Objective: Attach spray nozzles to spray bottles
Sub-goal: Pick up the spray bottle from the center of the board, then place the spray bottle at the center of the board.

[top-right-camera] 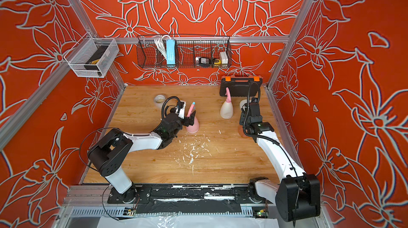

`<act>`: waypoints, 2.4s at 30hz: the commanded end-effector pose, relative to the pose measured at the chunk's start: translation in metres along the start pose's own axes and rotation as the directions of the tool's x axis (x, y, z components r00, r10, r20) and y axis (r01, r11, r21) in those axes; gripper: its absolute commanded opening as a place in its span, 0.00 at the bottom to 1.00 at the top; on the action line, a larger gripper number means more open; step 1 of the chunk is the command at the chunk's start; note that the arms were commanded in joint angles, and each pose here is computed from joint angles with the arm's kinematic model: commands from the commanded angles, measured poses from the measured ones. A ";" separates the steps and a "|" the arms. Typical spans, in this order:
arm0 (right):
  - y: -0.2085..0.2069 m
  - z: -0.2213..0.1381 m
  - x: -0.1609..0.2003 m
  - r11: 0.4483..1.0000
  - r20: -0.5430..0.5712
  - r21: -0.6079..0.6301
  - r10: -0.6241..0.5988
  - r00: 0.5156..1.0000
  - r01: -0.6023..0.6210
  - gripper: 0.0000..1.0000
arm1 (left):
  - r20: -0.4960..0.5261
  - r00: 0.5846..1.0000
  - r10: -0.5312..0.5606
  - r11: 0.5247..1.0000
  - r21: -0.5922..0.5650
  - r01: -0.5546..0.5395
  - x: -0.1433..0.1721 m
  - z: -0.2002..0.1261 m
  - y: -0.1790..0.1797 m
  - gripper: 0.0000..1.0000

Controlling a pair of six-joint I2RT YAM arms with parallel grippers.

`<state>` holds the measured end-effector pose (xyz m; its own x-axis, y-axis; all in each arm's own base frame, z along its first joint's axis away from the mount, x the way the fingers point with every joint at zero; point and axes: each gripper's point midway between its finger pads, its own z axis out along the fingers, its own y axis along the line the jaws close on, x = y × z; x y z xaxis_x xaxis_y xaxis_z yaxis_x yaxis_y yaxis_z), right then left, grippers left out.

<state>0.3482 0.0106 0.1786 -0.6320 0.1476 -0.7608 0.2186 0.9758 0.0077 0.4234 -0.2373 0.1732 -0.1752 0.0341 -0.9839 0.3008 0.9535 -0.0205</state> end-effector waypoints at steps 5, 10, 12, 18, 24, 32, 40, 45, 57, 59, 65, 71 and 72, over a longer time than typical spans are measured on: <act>0.000 -0.006 -0.008 1.000 0.045 -0.019 0.014 0.999 -0.013 0.22 | -0.018 0.999 -0.033 0.999 0.000 0.033 -0.025 -0.005 -0.002 0.98; 0.001 -0.008 -0.007 1.000 0.035 -0.025 0.007 0.999 -0.006 0.06 | -0.030 0.999 -0.041 0.999 -0.020 0.040 -0.032 -0.009 0.003 0.98; 0.002 -0.010 -0.007 0.999 0.037 -0.034 0.005 0.999 -0.004 0.00 | -0.022 0.999 -0.046 0.999 -0.025 0.046 -0.038 -0.012 0.004 0.98; 0.036 -0.032 -0.017 0.990 0.034 -0.139 -0.021 0.999 0.026 0.00 | 0.026 0.998 -0.065 0.995 -0.079 0.067 -0.064 -0.025 0.017 0.98; 0.109 -0.070 -0.035 0.951 0.087 -0.282 -0.106 0.991 0.127 0.00 | 0.061 0.987 -0.152 0.977 -0.144 0.159 -0.078 -0.043 0.044 0.98; 0.194 -0.053 -0.078 0.899 0.146 -0.391 -0.152 0.978 0.198 0.00 | 0.065 0.979 -0.192 0.927 -0.315 0.203 -0.072 -0.065 0.095 0.98; 0.249 0.008 -0.112 0.891 0.136 -0.335 -0.278 0.951 0.308 0.00 | 0.084 0.976 -0.200 0.850 -0.482 0.215 -0.035 -0.087 0.162 0.98; 0.268 0.032 -0.111 0.876 0.110 -0.339 -0.326 0.939 0.344 0.00 | 0.062 0.996 -0.068 0.799 -0.594 0.092 -0.017 -0.106 0.186 0.97; 0.283 0.070 -0.081 0.862 0.046 -0.347 -0.377 0.925 0.368 0.00 | -0.019 1.000 0.022 0.784 -0.620 -0.029 0.013 -0.106 0.194 0.97; 0.283 0.071 -0.078 0.862 0.040 -0.349 -0.379 0.925 0.368 0.02 | -0.035 0.999 0.038 0.791 -0.610 -0.051 0.017 -0.106 0.193 0.97; 0.278 0.058 -0.086 0.857 0.048 -0.353 -0.383 0.922 0.375 0.47 | -0.040 0.996 0.077 0.817 -0.570 -0.086 0.029 -0.110 0.194 0.97; 0.257 0.015 -0.112 0.863 0.100 -0.333 -0.369 0.924 0.380 0.87 | -0.034 0.998 0.056 0.812 -0.580 -0.066 0.030 -0.116 0.206 0.97; 0.251 0.004 -0.118 0.864 0.115 -0.326 -0.366 0.923 0.383 0.89 | -0.010 0.998 0.067 0.815 -0.576 -0.061 0.027 -0.121 0.205 0.97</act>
<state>0.4977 0.2534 0.2113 -0.6378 -0.2550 -0.7267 -0.3131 0.9480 -0.0577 0.3698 -0.0041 0.1485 -0.2316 0.0980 -0.9679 -0.2996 0.9394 0.1668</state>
